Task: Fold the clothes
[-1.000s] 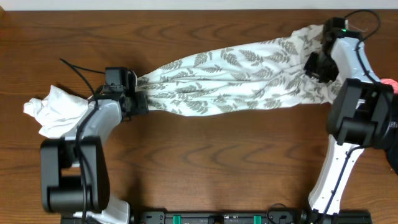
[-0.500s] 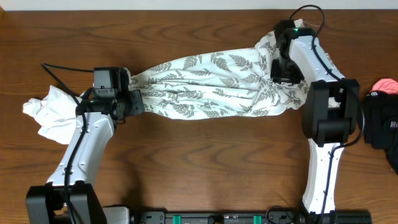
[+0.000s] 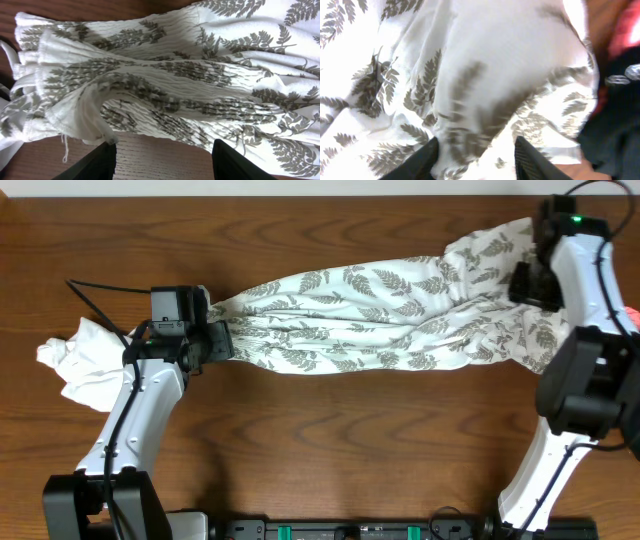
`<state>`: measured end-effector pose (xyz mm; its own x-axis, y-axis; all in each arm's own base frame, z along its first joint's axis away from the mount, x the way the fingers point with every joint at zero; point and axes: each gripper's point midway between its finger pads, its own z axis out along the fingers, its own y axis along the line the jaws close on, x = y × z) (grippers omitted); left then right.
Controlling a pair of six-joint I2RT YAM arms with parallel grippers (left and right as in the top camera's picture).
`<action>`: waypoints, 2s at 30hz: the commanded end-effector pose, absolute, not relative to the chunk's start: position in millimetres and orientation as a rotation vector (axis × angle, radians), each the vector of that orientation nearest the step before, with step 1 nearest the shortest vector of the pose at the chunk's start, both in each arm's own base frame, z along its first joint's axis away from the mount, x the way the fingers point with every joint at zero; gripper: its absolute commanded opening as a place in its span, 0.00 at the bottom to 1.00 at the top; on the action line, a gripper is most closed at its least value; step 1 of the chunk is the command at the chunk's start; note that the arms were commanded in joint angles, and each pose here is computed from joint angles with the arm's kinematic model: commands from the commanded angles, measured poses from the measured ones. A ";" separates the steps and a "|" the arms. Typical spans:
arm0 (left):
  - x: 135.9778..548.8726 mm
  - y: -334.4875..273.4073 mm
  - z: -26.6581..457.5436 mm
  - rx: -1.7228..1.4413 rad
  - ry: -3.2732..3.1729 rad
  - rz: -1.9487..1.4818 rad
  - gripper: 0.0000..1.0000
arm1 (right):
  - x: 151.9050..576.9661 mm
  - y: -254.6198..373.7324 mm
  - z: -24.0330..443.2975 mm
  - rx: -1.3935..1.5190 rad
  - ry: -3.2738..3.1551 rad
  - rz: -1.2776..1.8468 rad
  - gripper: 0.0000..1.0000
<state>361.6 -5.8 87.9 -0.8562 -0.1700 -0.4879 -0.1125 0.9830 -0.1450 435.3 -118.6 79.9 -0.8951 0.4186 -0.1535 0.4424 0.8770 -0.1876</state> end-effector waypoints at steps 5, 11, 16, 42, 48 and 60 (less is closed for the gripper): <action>364.5 0.0 86.4 -0.208 2.605 -0.104 0.62 | 424.7 -144.8 83.2 0.748 2.928 -0.368 0.29; 364.5 11.5 86.3 -0.231 2.600 -0.017 0.61 | 417.6 -172.3 85.3 0.821 2.895 -0.433 0.12; 366.5 11.3 80.2 -0.231 2.610 -0.017 0.62 | 429.2 -168.2 82.0 0.852 2.862 -0.246 0.63; 364.2 1.7 14.7 -0.230 2.767 -0.086 0.06 | 393.9 -117.0 61.5 0.700 3.097 0.180 0.07; 363.7 1.6 14.5 -0.230 2.770 -0.086 0.06 | 385.2 -115.4 10.1 0.726 3.092 0.129 0.05; 360.1 1.6 13.1 -0.232 2.785 -0.085 0.06 | 376.2 -239.4 7.2 0.985 2.811 -0.583 0.02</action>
<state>360.4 3.1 14.0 -0.9251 -0.1681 -0.3404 -0.1504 0.9855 -0.0780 393.3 -191.2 3.6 -0.8236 0.5402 -0.1726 0.5657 0.8040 -0.1832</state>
